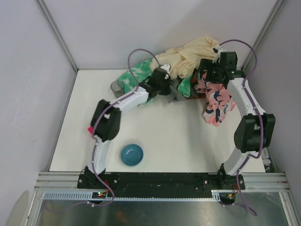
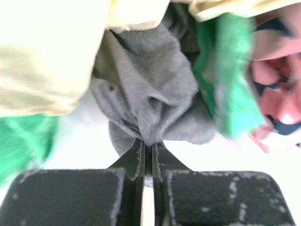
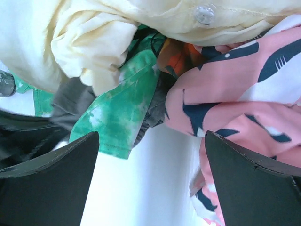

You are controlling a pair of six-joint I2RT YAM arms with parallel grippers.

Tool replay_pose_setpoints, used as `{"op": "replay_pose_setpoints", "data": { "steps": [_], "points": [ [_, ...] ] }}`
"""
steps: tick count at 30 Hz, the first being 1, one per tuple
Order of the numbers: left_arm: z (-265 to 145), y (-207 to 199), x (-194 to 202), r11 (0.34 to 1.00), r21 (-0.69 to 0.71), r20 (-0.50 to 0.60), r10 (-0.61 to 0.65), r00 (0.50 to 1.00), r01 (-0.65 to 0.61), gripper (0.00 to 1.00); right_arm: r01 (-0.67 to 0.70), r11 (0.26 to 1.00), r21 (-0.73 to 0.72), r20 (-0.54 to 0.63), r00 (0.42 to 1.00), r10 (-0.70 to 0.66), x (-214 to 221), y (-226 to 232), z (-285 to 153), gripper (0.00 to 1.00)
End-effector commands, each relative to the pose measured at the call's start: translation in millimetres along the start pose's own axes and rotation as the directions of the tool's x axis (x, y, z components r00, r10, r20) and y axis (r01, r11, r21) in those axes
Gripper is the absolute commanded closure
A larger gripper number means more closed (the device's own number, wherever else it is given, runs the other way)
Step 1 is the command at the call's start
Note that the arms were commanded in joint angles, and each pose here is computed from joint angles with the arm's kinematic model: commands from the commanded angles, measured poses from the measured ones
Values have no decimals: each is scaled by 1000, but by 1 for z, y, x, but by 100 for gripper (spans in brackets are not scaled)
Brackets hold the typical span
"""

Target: Pick out a specific cloth from the pile

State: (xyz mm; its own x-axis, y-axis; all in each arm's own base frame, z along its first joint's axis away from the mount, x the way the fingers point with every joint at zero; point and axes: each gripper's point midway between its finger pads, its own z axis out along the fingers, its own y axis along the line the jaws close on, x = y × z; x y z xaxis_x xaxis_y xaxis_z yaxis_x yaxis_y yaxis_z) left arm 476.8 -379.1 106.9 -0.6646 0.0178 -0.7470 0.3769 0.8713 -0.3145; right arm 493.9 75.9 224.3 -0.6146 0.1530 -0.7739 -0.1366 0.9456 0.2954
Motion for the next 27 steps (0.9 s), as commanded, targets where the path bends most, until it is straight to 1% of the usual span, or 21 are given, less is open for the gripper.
{"op": "replay_pose_setpoints", "data": {
  "steps": [1, 2, 4, 7, 10, 13, 16, 18, 21, 24, 27],
  "points": [
    [-190, -66, -159, 978, 121, 434, 100, 895, -167, 99, 16, 997, 75, 122, 992, -25, -26, 5, -34, 1],
    [-231, -77, -175, 971, 133, 499, 108, 860, -199, 99, 8, 997, 78, 132, 991, -18, -27, 6, -39, 1],
    [-302, -103, -194, 944, 173, 602, 123, 789, -279, 99, -14, 997, 76, 145, 989, 3, -25, 11, -47, 1],
    [-395, -138, -204, 882, 258, 711, 104, 696, -395, 99, -53, 997, 54, 182, 982, 42, -24, 19, -62, 1],
    [-466, -163, -199, 803, 355, 763, 47, 645, -478, 99, -100, 995, 16, 213, 973, 95, -23, 29, -79, 1],
    [-514, -176, -187, 729, 434, 777, -5, 630, -529, 99, -127, 992, -4, 243, 962, 124, -23, 38, -99, 1],
    [-540, -183, -175, 670, 498, 765, -40, 643, -550, 99, -119, 993, -19, 243, 963, 120, -16, 48, -114, 1],
    [-544, -186, -170, 649, 529, 749, -54, 660, -547, 99, -106, 994, -20, 239, 965, 107, -11, 55, -124, 1],
    [-540, -190, -168, 636, 559, 726, -64, 685, -533, 99, -93, 996, -9, 251, 964, 93, -3, 62, -140, 1],
    [-528, -193, -164, 628, 584, 697, -64, 714, -514, 99, -90, 996, -8, 272, 958, 89, 3, 68, -158, 1],
    [-514, -196, -157, 623, 609, 661, -59, 748, -490, 99, -92, 996, -4, 269, 959, 89, 13, 70, -168, 1]
  ]
}}
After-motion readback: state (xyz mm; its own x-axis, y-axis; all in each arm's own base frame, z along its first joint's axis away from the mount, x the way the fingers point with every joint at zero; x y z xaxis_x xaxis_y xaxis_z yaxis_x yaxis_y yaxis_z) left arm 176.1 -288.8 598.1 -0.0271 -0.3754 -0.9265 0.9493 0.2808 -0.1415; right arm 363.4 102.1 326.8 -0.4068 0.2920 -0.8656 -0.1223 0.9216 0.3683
